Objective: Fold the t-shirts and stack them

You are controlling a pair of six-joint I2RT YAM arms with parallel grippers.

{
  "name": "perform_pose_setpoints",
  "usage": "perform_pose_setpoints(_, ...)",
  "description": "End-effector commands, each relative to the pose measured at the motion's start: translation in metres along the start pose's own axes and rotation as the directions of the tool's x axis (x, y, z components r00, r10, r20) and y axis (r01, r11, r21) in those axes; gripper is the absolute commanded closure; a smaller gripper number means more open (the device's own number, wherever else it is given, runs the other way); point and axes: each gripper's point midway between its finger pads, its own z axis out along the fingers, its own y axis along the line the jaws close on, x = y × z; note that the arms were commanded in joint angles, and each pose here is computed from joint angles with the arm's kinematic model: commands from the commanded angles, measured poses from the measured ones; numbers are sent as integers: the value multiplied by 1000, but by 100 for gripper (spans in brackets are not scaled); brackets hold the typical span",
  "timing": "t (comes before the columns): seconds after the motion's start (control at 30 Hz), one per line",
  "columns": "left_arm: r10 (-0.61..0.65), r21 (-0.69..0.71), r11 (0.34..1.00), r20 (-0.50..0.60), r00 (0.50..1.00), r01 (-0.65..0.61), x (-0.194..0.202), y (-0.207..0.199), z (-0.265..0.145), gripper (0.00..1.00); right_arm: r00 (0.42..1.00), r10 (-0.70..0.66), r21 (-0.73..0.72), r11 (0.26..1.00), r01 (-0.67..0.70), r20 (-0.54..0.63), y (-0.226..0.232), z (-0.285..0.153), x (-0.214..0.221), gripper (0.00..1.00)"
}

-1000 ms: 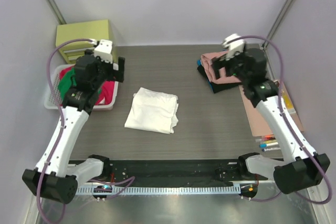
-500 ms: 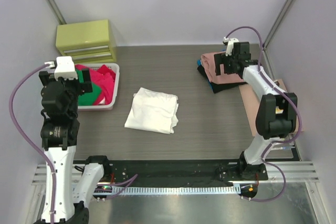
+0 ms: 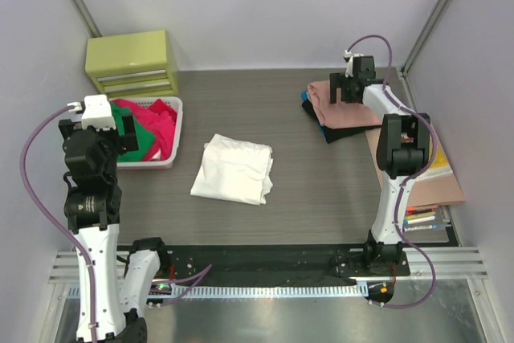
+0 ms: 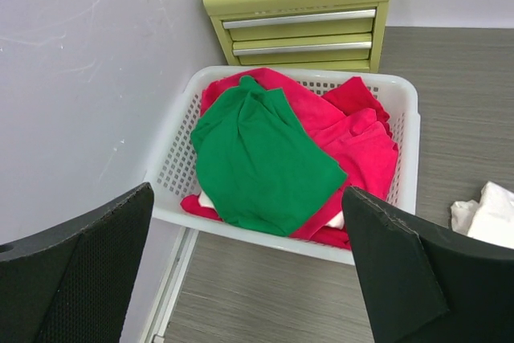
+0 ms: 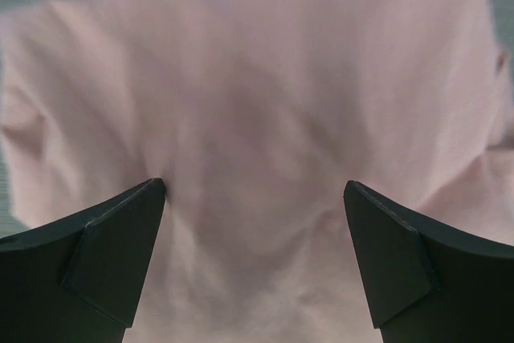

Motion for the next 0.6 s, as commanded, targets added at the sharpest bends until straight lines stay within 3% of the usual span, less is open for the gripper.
perform_pose_setpoints(0.0,-15,17,1000,21,1000,15,-6,-2,0,0,998,60,4,998,-60,-22,1,1,17,0)
perform_pose_setpoints(0.2,-37,47,998,0,999,37,1,-9,8,0,997,50,4,999,-50,-60,2,2,46,0)
perform_pose_setpoints(0.33,-37,49,998,1,999,37,2,-8,8,0,991,22,-75,997,-32,-129,16,-6,74,0)
perform_pose_setpoints(0.57,-49,55,997,2,999,49,4,-10,8,0,983,-70,-162,986,42,-172,31,-48,108,0)
